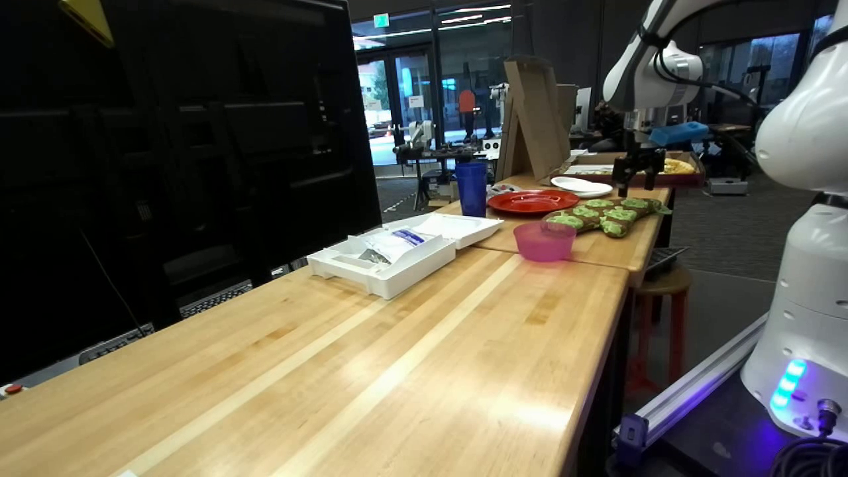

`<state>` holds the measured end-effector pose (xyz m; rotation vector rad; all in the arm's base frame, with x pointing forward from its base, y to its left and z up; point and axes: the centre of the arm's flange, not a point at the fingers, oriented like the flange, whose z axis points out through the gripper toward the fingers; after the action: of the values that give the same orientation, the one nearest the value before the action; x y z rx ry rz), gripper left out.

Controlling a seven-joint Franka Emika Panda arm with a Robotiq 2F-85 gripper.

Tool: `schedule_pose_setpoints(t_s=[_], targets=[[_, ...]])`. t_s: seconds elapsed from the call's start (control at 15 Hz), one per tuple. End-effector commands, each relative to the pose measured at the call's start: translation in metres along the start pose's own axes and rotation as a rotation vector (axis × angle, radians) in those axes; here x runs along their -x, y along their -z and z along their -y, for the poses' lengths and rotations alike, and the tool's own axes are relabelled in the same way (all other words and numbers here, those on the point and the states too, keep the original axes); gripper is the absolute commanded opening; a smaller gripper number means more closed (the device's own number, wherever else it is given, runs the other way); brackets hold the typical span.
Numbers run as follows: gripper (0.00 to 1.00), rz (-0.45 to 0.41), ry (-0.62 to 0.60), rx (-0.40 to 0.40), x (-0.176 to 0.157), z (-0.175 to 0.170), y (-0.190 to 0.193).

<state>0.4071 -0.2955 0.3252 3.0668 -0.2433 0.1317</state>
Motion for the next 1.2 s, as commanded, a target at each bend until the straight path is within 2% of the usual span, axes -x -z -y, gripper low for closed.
schedule_pose_setpoints(t_s=[0.0, 0.2, 0.27, 0.33, 0.53, 0.73, 0.93, 1.0, 1.13], targets=[[1.00, -0.063, 0.022, 0.034, 0.008, 0.003, 0.024], [1.00, -0.107, 0.060, 0.050, 0.012, 0.015, 0.038], [0.95, -0.118, 0.082, 0.051, 0.013, 0.023, 0.040], [0.74, -0.126, 0.102, 0.050, 0.014, 0.030, 0.041], [0.54, -0.142, 0.173, 0.059, 0.018, 0.057, 0.044], [0.28, -0.152, 0.221, 0.049, 0.022, 0.076, 0.044], [0.06, -0.149, 0.240, 0.032, 0.025, 0.085, 0.042], [0.01, -0.139, 0.245, 0.026, 0.025, 0.087, 0.041], [0.00, -0.121, 0.254, 0.017, 0.027, 0.090, 0.039]])
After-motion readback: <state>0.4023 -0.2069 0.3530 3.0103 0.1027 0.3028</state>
